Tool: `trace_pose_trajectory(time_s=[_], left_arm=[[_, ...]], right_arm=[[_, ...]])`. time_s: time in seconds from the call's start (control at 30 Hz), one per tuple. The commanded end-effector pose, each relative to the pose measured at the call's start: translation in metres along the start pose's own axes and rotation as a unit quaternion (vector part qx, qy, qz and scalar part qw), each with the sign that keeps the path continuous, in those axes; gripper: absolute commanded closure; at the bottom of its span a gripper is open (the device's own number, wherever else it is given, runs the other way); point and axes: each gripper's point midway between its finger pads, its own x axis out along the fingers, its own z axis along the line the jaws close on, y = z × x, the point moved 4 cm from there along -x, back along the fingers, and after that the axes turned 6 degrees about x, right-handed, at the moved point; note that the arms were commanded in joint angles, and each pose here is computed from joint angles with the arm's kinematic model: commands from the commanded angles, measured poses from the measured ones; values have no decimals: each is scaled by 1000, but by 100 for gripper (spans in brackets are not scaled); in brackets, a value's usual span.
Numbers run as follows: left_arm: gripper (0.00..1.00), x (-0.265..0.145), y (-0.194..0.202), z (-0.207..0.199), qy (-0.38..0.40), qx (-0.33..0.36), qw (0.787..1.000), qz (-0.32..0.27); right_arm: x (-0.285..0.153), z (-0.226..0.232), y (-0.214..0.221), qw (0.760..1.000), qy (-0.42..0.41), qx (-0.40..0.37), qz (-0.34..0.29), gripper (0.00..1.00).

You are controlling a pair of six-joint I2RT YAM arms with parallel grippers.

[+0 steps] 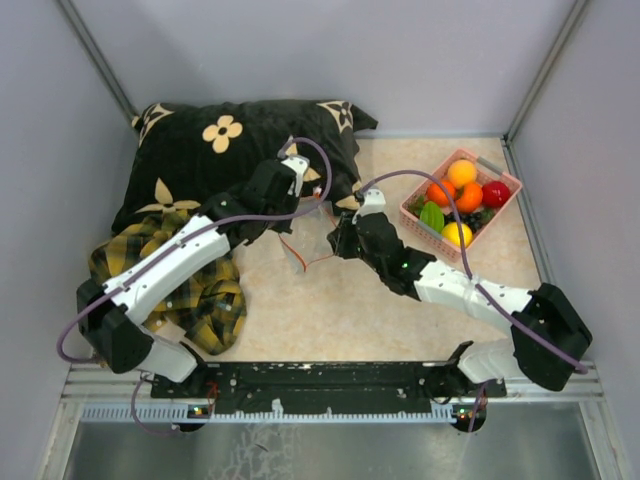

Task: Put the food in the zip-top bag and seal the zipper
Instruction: Open the zipper of the food storage bag.

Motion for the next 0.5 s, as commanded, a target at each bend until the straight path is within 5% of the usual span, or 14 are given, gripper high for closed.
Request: trace_pose_trajectory(time_s=[0.0,0.47], left_arm=[[100,10,1,-12,36,4,999,20],[100,10,-1,-3,5,7,1000,26]], right_arm=[[-10,27,-22,997,-73,-31,-8,69],[-57,52,-56,987,-143,-73,-18,46]])
